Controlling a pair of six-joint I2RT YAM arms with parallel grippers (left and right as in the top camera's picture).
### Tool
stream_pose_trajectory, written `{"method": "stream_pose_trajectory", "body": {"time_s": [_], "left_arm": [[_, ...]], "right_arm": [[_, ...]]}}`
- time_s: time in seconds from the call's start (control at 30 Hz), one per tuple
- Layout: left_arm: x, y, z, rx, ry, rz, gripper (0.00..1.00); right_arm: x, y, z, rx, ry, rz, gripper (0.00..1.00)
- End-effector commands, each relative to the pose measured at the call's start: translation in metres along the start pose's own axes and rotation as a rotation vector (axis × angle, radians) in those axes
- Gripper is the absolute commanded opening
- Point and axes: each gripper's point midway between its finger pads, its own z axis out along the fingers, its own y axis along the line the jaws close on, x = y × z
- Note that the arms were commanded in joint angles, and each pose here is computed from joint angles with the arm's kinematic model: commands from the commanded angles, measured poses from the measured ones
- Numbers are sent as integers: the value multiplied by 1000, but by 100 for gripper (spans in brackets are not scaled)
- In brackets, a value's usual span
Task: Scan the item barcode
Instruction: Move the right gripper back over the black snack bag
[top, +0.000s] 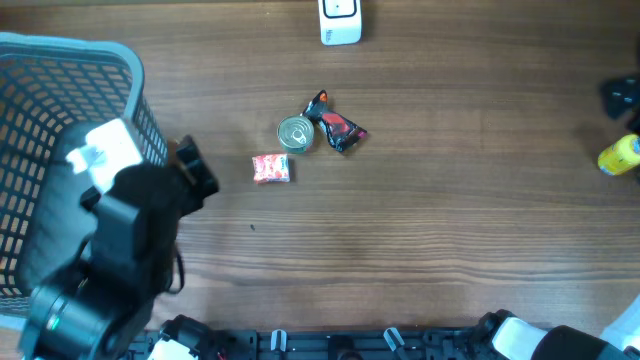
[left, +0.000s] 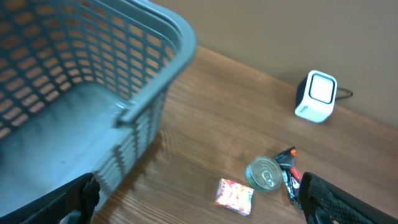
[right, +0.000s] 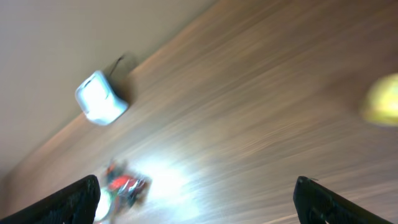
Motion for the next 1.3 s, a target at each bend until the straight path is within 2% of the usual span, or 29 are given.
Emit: {"method": "stream_pose_trajectory", "body": {"time_s": [0.0, 0.17, 0.3, 0.4, 0.53, 0.6, 0.7, 0.8, 0.83, 0.93, 1.07, 1.27], "left_arm": [[-9, 28, -22, -35, -75, -28, 100], [-1, 50, -39, -51, -77, -37, 100], [9, 66, -42, -103, -55, -86, 100], [16, 77, -43, -147, -34, -120, 100], [17, 83, -45, -177, -45, -149, 100], [17, 83, -45, -177, -46, -160, 100], [18, 82, -44, -173, -39, -168, 100], [19, 81, -44, -163, -30, -169, 100], [20, 80, -44, -161, -27, -169, 100], [22, 81, -44, -162, -18, -163, 100], [22, 81, -44, -163, -16, -162, 100], [23, 80, -44, -160, -14, -163, 100]], "right_arm": [[37, 57, 35, -91, 163, -74, 100], [89, 125, 100, -34, 283, -303, 100], [147, 174, 154, -31, 400, -224, 100], [208, 198, 197, -10, 528, -209, 100], [275, 216, 218, 39, 661, -233, 100], [296, 230, 219, 66, 657, -220, 100], [307, 240, 214, 155, 585, -89, 100], [312, 262, 216, 103, 544, -46, 100], [309, 269, 219, 64, 530, -89, 100], [298, 288, 226, -107, 479, -423, 100], [290, 265, 228, -70, 475, -672, 100], [284, 250, 230, -135, 496, -1043, 100]]}}
